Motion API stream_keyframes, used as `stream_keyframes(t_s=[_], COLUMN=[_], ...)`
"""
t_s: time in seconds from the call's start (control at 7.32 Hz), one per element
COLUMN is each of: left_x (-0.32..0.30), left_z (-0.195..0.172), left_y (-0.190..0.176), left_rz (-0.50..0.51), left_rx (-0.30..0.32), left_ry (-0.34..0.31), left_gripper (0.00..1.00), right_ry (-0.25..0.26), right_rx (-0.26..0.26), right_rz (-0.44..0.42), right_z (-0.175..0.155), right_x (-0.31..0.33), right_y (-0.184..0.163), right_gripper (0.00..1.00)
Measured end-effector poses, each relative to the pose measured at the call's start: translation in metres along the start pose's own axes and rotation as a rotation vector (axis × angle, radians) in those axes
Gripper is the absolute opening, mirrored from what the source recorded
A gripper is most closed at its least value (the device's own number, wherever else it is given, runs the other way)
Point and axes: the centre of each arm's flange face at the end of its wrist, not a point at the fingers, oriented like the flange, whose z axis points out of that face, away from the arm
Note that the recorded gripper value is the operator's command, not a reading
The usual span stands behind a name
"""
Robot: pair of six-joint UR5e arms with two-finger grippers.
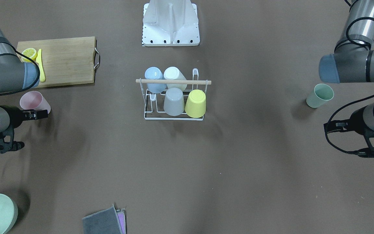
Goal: Place cup on cup holder
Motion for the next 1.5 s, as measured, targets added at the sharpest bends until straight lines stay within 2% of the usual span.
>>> stream_keyframes(t_s=[0.27, 0.41, 0.68, 0.82, 1.09, 1.5], left_x=[0.012, 0.014, 0.018, 0.023, 0.033, 0.028], left_z=[0.006, 0.008, 0.017, 0.028, 0.063, 0.098], left_y=[0.006, 0.008, 0.011, 0.014, 0.024, 0.041], left_rz=[-0.009, -0.018, -0.002, 0.017, 0.087, 0.155], left_rx=[-0.052, -0.079, -0.115, -0.137, -0.181, -0.26], left_ry=[0.111, 0.145, 0.152, 0.137, 0.024, -0.074], left_gripper=[0.98, 0.98, 0.98, 0.98, 0.98, 0.98], right_ry=[0.004, 0.006, 0.007, 0.007, 0.005, 0.008], right_rx=[-0.02, -0.029, -0.038, -0.04, -0.047, -0.07], right_rz=[-0.002, 0.004, 0.01, 0.012, 0.017, 0.007], right_z=[0.004, 0.005, 0.006, 0.006, 0.004, 0.01], right_x=[0.002, 0.002, 0.002, 0.0, -0.005, -0.002], right_y=[-0.004, -0.009, -0.014, -0.018, -0.026, -0.032], right_gripper=[0.99, 0.99, 0.99, 0.99, 0.99, 0.99])
